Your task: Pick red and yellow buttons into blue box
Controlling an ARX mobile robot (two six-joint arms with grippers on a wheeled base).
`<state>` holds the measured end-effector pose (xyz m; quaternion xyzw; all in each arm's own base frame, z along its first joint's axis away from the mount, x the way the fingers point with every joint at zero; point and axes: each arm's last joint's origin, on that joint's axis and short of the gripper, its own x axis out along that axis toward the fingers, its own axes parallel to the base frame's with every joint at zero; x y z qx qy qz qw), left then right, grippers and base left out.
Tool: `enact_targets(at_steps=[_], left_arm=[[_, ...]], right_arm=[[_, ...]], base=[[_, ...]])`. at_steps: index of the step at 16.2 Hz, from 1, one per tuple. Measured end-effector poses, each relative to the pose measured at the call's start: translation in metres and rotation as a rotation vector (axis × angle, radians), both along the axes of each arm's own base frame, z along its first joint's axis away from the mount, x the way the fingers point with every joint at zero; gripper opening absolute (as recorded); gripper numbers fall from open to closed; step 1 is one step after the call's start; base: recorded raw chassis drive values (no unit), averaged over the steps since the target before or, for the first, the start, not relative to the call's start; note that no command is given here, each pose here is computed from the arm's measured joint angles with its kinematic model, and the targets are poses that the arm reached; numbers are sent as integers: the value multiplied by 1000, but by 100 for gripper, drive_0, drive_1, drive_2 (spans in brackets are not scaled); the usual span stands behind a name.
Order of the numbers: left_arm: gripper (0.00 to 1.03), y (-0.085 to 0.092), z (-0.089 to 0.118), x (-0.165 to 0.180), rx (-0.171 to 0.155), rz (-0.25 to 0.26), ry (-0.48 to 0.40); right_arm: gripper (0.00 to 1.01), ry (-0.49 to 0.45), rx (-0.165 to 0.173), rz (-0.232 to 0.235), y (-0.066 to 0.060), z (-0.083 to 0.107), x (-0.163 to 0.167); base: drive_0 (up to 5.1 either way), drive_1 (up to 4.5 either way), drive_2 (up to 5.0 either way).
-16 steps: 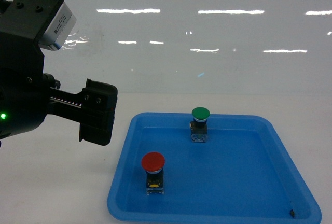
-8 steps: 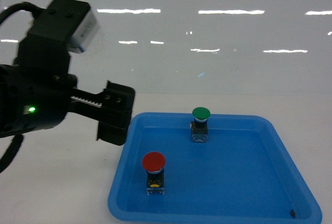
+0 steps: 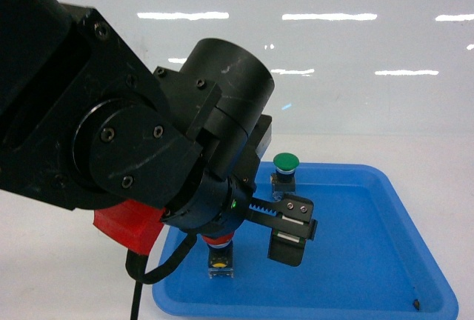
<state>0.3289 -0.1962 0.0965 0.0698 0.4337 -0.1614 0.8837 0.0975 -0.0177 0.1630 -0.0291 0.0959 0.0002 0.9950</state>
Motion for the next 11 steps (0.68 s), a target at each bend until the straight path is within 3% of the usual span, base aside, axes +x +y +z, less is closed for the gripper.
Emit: enact_targets(at_steps=[2,5,11], left_arm=[[98,2,-10,-2,-2,25,10],[98,7,-28,-2,27,68,36],[98,16,-40,4,-4,117,51]], right_arm=[[35,0,0,0,0,0,0],[35,0,0,0,0,0,0],[35,0,0,0,0,0,0]], base=[[0,0,0],[0,0,0],[0,0,0]])
